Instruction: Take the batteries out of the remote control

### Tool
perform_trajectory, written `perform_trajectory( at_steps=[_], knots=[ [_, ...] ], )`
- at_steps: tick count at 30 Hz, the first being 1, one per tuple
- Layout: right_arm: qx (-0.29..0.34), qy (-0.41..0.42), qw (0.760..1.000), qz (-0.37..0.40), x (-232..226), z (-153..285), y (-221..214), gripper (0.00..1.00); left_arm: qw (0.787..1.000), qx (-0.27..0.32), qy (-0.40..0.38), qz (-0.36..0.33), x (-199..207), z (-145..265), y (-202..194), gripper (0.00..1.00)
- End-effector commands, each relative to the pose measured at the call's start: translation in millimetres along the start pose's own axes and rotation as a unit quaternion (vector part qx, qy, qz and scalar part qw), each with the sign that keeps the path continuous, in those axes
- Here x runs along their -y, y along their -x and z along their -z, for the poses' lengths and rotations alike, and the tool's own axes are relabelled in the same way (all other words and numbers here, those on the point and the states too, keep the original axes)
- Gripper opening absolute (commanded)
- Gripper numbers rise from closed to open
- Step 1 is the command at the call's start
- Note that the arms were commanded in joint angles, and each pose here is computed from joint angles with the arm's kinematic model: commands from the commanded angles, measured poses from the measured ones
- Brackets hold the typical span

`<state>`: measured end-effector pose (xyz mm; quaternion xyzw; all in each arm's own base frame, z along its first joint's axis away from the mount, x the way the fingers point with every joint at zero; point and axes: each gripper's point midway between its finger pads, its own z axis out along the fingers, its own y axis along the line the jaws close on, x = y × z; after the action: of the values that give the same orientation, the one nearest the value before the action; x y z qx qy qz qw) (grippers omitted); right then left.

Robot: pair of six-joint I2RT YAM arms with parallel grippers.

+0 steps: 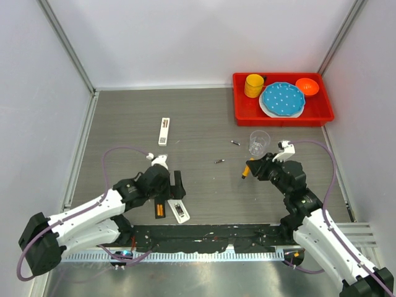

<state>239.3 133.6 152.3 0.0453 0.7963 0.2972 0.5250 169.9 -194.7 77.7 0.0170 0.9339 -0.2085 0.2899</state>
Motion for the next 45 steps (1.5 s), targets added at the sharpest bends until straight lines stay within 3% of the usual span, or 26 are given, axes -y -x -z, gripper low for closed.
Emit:
perform_trajectory(
  at_steps=[1,11,22,38,40,42,45],
  knots=[
    [0.017,0.021,1.0,-0.007,-8,-2,7,0.01,0.999,-0.021,0.019,0.04,-9,5,-32,0.92],
    [0.015,0.031,0.999,-0.011,-12,-5,7,0.01,0.998,-0.04,-0.001,0.047,0,-6,-62,0.88],
    [0.016,0.028,0.999,-0.009,-11,-3,7,0.01,0.999,-0.032,-0.005,0.001,28,-34,-49,0.86],
    [0.011,0.026,1.0,-0.011,-7,-7,1,0.01,0.973,-0.06,0.153,-0.162,-2,-8,-90,0.85],
    [0.009,0.028,1.0,-0.011,-9,-8,0,0.01,0.967,-0.069,0.172,-0.175,-4,-10,-97,0.8],
    [0.009,0.028,1.0,-0.011,-8,-9,1,0.01,0.965,-0.073,0.172,-0.186,0,-14,-104,0.63],
    [0.007,0.03,0.999,-0.01,-9,-9,1,0.01,0.965,-0.077,0.165,-0.188,5,-23,-110,0.48]
  ],
)
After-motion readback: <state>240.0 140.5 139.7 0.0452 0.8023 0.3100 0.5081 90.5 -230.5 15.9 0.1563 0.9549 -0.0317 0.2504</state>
